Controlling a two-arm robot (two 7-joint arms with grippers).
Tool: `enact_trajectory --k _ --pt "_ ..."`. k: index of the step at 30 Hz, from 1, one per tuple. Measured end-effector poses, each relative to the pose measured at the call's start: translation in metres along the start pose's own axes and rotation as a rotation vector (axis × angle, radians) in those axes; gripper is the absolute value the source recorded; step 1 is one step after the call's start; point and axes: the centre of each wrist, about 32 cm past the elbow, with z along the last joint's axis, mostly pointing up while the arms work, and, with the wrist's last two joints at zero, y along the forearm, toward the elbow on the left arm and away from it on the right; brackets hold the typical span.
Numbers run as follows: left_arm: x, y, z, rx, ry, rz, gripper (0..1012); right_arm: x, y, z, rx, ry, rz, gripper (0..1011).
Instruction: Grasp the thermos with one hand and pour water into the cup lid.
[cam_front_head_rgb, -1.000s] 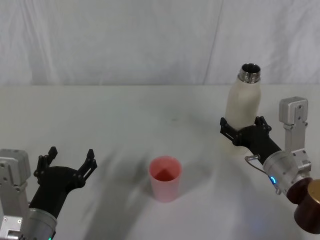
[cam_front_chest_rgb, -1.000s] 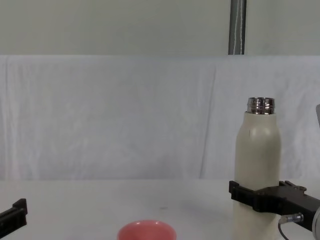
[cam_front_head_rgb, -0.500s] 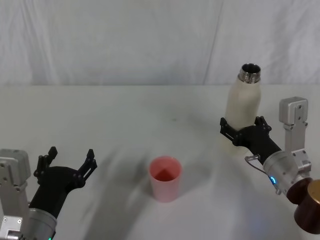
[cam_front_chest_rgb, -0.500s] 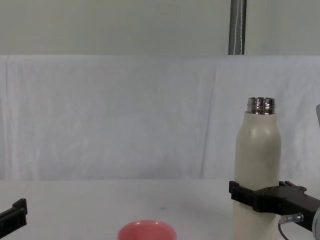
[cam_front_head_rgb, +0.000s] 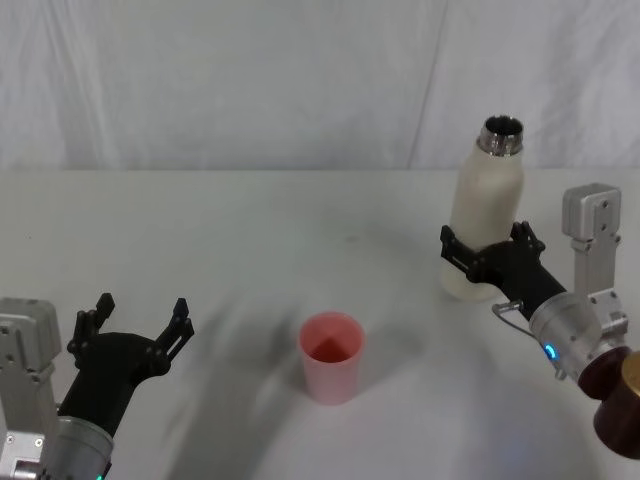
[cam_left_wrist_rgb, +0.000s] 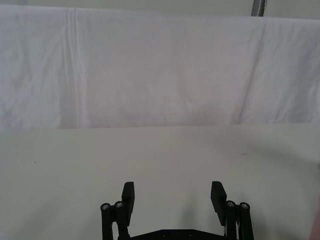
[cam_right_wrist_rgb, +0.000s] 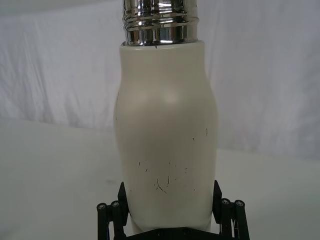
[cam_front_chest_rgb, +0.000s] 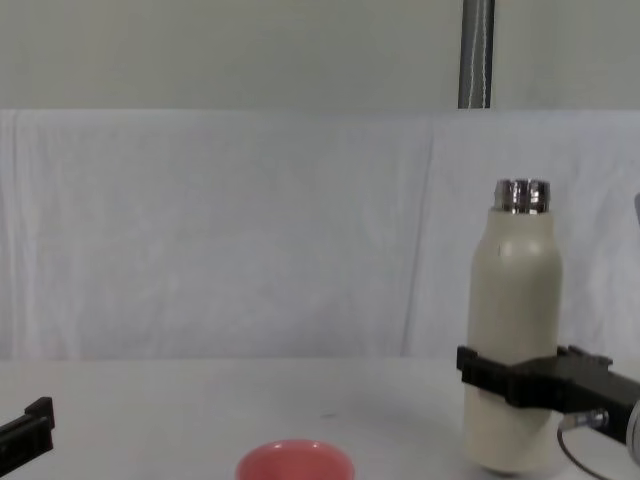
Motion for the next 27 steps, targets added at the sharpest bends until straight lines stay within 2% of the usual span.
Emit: enact_trajectory --k 2,7,12,15,17,18,22,27 --pt "0.0 0.0 0.0 0.0 0.0 0.0 1001 0.0025 0.0 0.008 0.015 -0.018 0.012 956" --pt "0.0 0.0 0.0 0.0 0.0 0.0 1001 0.0056 -0.001 0.017 0.026 -0.043 0.025 956" --pt "0.0 0.0 0.0 0.0 0.0 0.0 1001 0.0105 -0.004 0.03 0.04 -0.095 0.042 956" --pt "0.0 0.0 0.0 0.0 0.0 0.0 1001 0.0126 -0.007 0.036 0.042 -0.155 0.054 956" --pt "0.0 0.0 0.0 0.0 0.0 0.0 1001 0.0147 -0.012 0.043 0.046 -0.218 0.066 956" --pt "0.0 0.0 0.0 0.0 0.0 0.0 1001 0.0147 -0.012 0.043 0.046 -0.218 0.066 956" --pt "0.0 0.0 0.0 0.0 0.0 0.0 1001 0.0155 -0.019 0.049 0.056 -0.295 0.077 956" --pt "0.0 0.0 0.0 0.0 0.0 0.0 1001 0.014 -0.027 0.052 0.065 -0.347 0.089 956"
